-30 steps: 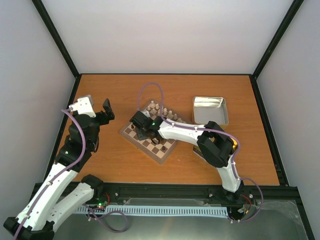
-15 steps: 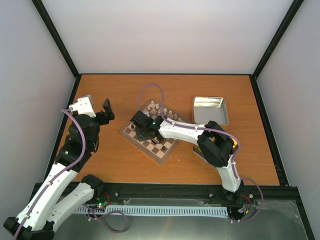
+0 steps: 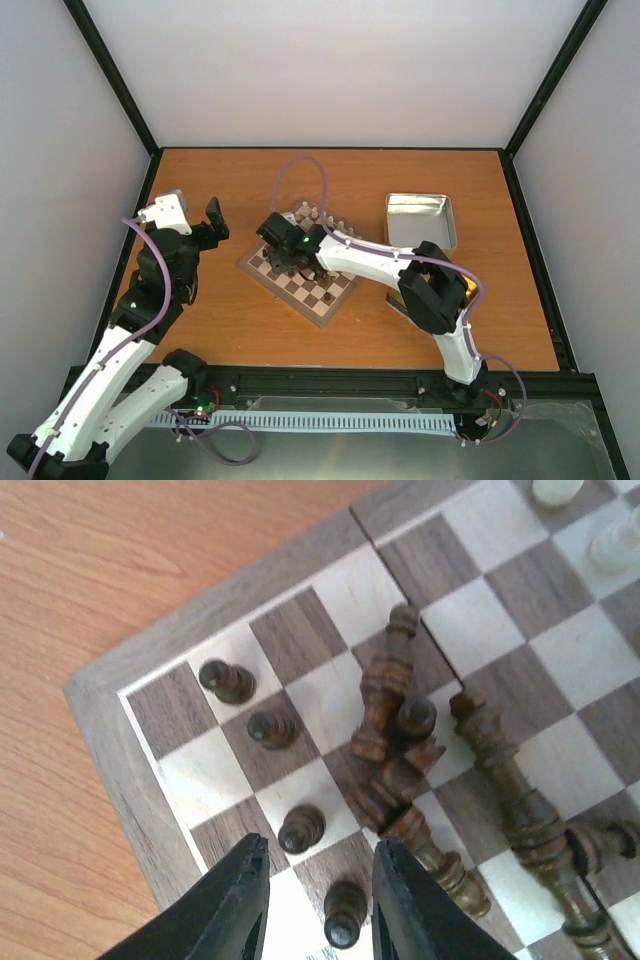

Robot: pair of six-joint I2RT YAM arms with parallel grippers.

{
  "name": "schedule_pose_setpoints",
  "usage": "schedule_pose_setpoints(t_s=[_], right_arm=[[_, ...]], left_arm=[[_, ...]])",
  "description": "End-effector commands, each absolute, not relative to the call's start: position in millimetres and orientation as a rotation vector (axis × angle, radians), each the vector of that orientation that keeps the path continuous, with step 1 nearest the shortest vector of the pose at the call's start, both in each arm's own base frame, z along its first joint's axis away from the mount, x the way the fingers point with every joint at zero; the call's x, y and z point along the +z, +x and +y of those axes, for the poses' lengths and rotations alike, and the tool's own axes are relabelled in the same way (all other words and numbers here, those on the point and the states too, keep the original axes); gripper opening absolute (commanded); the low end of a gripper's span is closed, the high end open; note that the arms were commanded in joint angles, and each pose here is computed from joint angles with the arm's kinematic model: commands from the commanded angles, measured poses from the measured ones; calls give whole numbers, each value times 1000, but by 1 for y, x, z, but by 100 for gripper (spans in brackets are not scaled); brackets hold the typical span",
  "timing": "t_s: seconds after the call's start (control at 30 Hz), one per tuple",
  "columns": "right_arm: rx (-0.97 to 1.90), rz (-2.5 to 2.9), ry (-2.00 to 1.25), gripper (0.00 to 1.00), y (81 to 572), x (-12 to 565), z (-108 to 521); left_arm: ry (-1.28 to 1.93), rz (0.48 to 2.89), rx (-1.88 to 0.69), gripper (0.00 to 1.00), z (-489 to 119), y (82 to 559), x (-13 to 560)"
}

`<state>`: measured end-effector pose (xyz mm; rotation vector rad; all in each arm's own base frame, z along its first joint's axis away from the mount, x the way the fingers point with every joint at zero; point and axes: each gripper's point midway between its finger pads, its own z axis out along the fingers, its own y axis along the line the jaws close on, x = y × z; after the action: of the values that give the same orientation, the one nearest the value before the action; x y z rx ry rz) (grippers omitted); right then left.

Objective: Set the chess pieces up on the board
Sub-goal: Place the chess piece on the chessboard, then pick up the chess piece from the chessboard.

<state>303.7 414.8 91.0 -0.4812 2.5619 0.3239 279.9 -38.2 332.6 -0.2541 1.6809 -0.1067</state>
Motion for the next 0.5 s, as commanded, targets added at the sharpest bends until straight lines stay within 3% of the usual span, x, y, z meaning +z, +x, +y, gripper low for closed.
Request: schedule_pose_setpoints(t_s=[0.0, 0.47], right_arm=[[289, 2494, -417, 31, 330, 112, 413], [188, 2526, -341, 26, 366, 87, 411]], left_arm=[[-251, 1659, -102, 100, -36, 279, 340], [-252, 1661, -97, 100, -36, 280, 339]])
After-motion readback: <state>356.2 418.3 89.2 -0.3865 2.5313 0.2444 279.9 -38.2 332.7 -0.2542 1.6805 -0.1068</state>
